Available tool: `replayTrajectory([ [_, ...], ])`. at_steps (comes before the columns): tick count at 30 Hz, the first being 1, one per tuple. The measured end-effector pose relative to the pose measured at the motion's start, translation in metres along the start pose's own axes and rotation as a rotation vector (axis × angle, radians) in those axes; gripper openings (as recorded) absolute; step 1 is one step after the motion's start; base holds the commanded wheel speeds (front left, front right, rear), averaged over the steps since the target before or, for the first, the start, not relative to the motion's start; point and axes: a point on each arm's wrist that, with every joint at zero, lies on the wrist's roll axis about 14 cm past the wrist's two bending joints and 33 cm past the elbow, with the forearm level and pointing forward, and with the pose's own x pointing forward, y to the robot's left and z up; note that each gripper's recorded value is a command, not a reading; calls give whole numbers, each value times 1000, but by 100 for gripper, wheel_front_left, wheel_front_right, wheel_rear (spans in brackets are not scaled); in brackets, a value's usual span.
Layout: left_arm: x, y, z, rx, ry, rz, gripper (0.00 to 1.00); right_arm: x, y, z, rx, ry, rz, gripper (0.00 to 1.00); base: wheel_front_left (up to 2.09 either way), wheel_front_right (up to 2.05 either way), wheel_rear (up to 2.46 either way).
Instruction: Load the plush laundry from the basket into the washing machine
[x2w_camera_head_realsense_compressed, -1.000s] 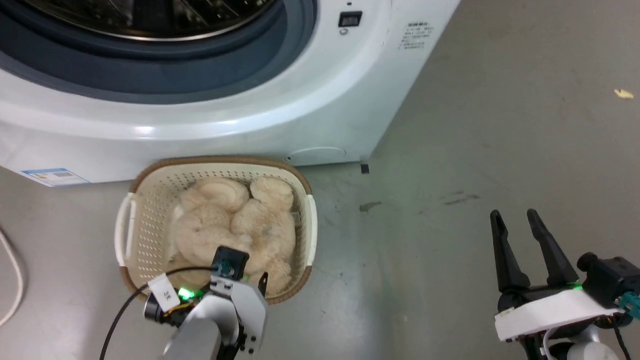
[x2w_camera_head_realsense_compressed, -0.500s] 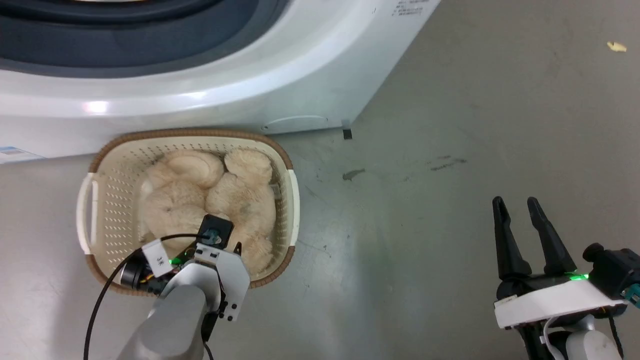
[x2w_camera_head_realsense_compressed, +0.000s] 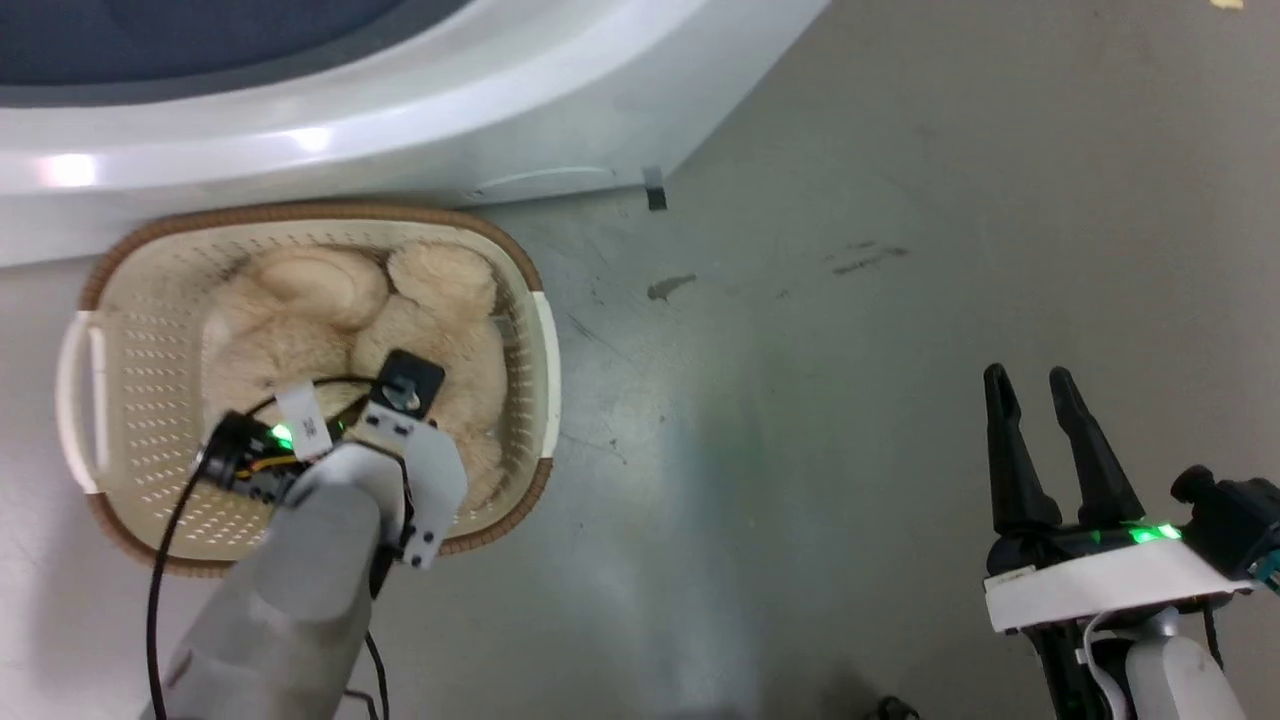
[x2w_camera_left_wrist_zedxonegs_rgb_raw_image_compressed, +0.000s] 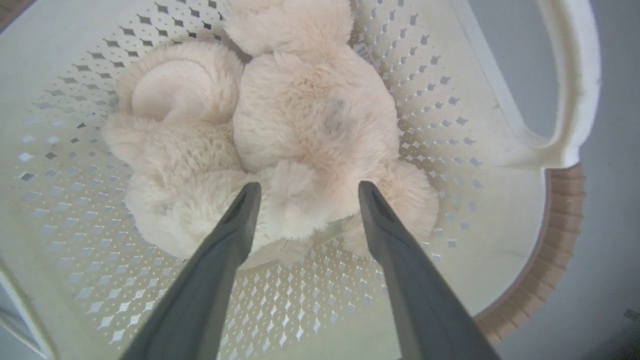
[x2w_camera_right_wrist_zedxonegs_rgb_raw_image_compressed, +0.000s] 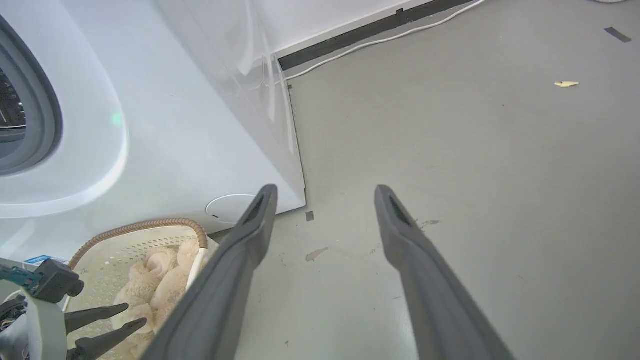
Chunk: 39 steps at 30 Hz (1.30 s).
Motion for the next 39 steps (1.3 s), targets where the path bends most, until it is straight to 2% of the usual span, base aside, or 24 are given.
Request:
replayTrajectory([
  [7, 23, -1, -6, 25, 51, -30, 100, 6, -9, -10, 17, 19, -30, 100, 0, 0, 0],
  [9, 35, 5, -8, -68, 66, -20, 100, 9, -13, -15, 26, 25, -46, 100, 0, 0, 0],
  [13, 52, 8, -14, -129, 96, -22, 100, 8, -28, -24, 51, 46, -99, 100, 0, 0, 0],
  [23, 88, 7, -36, -84, 217, -38, 100, 9, -47, -42, 77, 81, -169, 100, 0, 0, 0],
  [28, 109, -7, -43, -87, 256, -69, 100, 9, -58, -48, 83, 97, -207, 100, 0, 0, 0],
  [29, 111, -9, -43, -88, 256, -77, 56, 8, -60, -49, 80, 101, -213, 100, 0, 0, 0],
  [30, 111, -9, -43, -88, 256, -77, 18, 8, -60, -49, 80, 101, -213, 100, 0, 0, 0],
  [31, 112, -9, -41, -87, 243, -82, 0, 8, -60, -49, 80, 102, -214, 100, 0, 0, 0],
  [39, 101, -5, -29, -83, 182, -81, 0, 6, -64, -36, 90, 63, -224, 100, 0, 0, 0],
])
